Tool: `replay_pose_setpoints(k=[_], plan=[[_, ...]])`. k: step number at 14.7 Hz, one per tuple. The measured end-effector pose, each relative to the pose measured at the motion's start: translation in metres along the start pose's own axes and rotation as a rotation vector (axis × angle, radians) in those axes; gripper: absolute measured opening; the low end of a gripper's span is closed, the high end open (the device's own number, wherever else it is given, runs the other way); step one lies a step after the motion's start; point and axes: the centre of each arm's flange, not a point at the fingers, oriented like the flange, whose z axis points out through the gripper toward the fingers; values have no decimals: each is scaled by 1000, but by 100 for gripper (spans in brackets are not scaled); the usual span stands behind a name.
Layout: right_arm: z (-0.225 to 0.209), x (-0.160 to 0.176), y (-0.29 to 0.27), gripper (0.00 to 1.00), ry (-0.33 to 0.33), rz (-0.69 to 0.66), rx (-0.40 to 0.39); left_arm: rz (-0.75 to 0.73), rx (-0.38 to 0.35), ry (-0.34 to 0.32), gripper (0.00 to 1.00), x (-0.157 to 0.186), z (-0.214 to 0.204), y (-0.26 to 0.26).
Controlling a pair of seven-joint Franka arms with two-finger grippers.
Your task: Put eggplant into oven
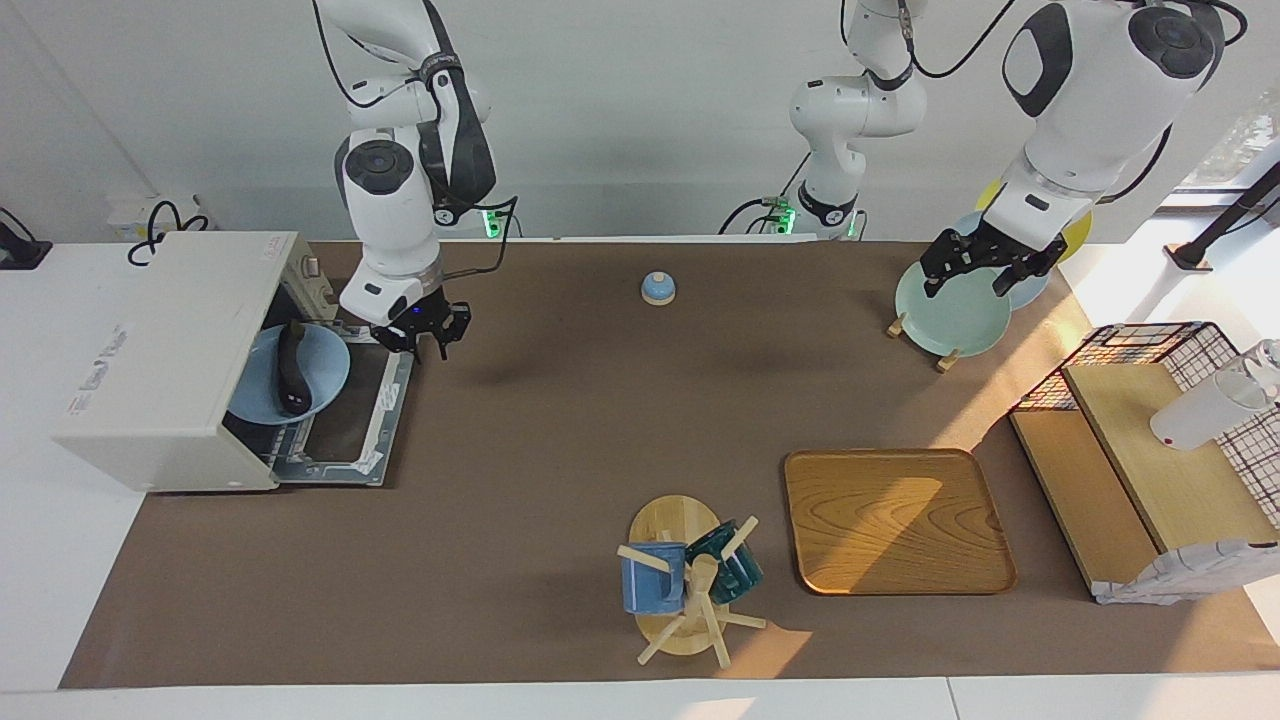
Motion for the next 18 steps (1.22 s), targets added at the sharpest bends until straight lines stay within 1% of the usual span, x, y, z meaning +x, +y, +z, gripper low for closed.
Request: replay_pose_setpoints(k=[3, 6, 10, 12, 15, 17, 18], plan=[[15, 4, -13, 1, -5, 17, 2, 0, 0, 0, 100, 0, 0, 0], [39, 4, 0, 1, -41, 50, 0, 0, 0, 0, 100, 0, 0, 0], [65, 2, 25, 1, -71, 6, -93, 0, 0, 0, 100, 0, 0, 0], [67, 2, 28, 1, -73, -54, -158, 0, 0, 0, 100, 0, 0, 0], [67, 2, 26, 1, -77, -95, -195, 0, 0, 0, 100, 0, 0, 0], [65, 2, 22, 1, -96, -138, -235, 0, 0, 0, 100, 0, 0, 0], [59, 5, 19, 1, -117, -162, -261, 0, 0, 0, 100, 0, 0, 0]])
